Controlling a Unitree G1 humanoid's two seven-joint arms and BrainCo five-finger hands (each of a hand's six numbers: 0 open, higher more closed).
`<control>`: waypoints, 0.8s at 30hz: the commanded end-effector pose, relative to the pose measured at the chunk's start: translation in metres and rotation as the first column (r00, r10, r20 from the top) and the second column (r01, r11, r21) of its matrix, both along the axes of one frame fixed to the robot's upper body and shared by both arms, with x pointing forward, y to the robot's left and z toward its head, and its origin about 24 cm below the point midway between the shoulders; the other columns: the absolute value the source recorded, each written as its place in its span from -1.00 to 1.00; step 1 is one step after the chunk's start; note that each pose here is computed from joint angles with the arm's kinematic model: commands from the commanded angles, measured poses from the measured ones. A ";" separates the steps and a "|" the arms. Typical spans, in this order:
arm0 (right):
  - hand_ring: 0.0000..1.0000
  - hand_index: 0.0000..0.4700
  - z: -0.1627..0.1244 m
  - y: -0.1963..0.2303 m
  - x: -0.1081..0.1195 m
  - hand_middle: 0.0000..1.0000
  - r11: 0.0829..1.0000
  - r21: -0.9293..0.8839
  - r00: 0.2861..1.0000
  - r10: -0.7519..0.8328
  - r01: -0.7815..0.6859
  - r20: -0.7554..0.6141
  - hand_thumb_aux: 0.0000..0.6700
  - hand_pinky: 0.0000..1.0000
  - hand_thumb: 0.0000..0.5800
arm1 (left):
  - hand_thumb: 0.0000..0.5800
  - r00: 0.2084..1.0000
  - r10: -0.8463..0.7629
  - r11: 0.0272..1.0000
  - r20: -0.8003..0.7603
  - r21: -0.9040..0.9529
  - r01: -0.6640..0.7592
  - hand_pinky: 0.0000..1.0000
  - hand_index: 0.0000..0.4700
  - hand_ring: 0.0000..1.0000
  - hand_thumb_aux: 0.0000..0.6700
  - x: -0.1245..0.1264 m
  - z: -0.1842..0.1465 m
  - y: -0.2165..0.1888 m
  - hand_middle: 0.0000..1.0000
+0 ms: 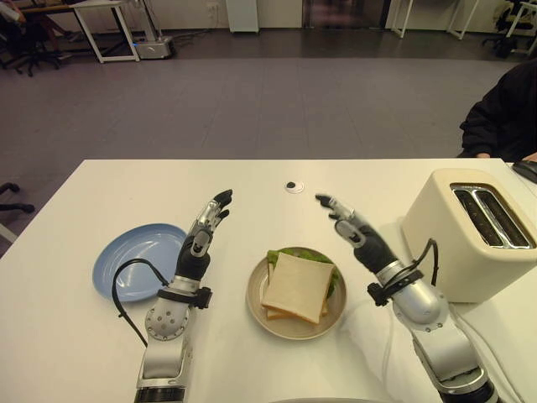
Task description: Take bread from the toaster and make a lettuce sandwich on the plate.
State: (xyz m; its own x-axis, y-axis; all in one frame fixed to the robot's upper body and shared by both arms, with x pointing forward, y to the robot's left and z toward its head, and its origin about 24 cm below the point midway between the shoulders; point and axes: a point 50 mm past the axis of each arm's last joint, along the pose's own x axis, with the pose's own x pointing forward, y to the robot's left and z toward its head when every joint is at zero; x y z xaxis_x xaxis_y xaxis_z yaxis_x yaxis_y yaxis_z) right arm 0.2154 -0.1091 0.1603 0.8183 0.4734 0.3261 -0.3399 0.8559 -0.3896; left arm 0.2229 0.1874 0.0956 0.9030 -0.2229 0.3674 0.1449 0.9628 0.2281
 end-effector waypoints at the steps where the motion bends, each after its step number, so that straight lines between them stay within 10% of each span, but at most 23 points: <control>1: -0.88 -1.00 -0.004 -0.011 -0.007 -0.88 0.981 0.105 0.982 0.173 -0.165 -0.074 -1.00 -0.88 -1.00 | -0.50 0.984 -0.178 0.983 0.012 0.049 0.178 -1.00 -0.73 -1.00 -0.73 -0.011 0.017 -0.014 -1.00; 2: 0.40 1.00 -0.010 -0.013 -0.010 0.40 0.965 0.123 0.961 0.247 -0.232 -0.122 1.00 0.40 1.00 | 0.76 0.966 -0.258 0.963 0.002 0.082 0.257 -0.88 0.31 -0.88 0.31 -0.016 0.021 -0.020 -0.88; 3: 0.91 1.00 -0.017 -0.014 -0.015 0.91 0.941 0.138 0.927 0.331 -0.310 -0.174 1.00 0.91 1.00 | 0.92 0.938 -0.345 0.930 -0.009 0.131 0.343 -0.40 0.60 -0.40 0.60 -0.023 0.025 -0.026 -0.40; 4: 1.00 1.00 -0.024 -0.015 -0.021 1.00 0.911 0.147 0.886 0.410 -0.385 -0.218 1.00 1.00 1.00 | 1.00 0.902 -0.430 0.890 -0.037 0.150 0.431 0.29 1.00 0.29 1.00 -0.029 0.027 -0.032 0.29; 6: 1.00 1.00 -0.035 -0.012 -0.038 1.00 0.831 0.135 0.775 0.553 -0.540 -0.306 1.00 1.00 1.00 | 1.00 0.823 -0.555 0.806 -0.122 0.168 0.568 1.00 1.00 1.00 1.00 -0.039 0.024 -0.037 1.00; 10: 1.00 1.00 -0.056 -0.008 -0.076 1.00 0.628 0.073 0.520 0.698 -0.774 -0.493 1.00 1.00 1.00 | 1.00 0.618 -0.670 0.554 -0.411 0.277 0.785 1.00 1.00 1.00 1.00 -0.068 0.002 -0.043 1.00; 14: 1.00 1.00 -0.078 -0.011 -0.095 1.00 0.518 -0.035 0.416 0.642 -0.855 -0.644 1.00 1.00 1.00 | 1.00 0.490 -0.627 0.343 -0.606 0.350 0.872 1.00 1.00 1.00 1.00 -0.088 -0.010 -0.042 1.00; 19: 1.00 1.00 -0.113 -0.001 -0.092 1.00 0.534 -0.210 0.509 0.507 -0.819 -0.696 1.00 1.00 1.00 | 1.00 0.446 -0.471 0.226 -0.761 0.384 0.895 1.00 1.00 1.00 1.00 -0.097 -0.045 -0.034 1.00; 24: 1.00 1.00 -0.123 0.013 -0.063 1.00 0.637 -0.404 0.720 0.370 -0.657 -0.588 1.00 1.00 1.00 | 1.00 0.602 -0.332 0.228 -0.726 0.558 0.798 1.00 1.00 1.00 1.00 -0.071 -0.068 -0.033 1.00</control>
State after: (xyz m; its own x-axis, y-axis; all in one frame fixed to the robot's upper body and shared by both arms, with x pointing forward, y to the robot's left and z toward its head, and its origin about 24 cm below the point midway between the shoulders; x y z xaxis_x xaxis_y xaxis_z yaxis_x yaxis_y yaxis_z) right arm 0.1442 -0.0980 0.0414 0.2921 0.8541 -0.4304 -0.9219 0.1318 -0.3642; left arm 0.1467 0.1469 0.0472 0.3283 -0.7639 -0.5556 0.8451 -0.0252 0.5340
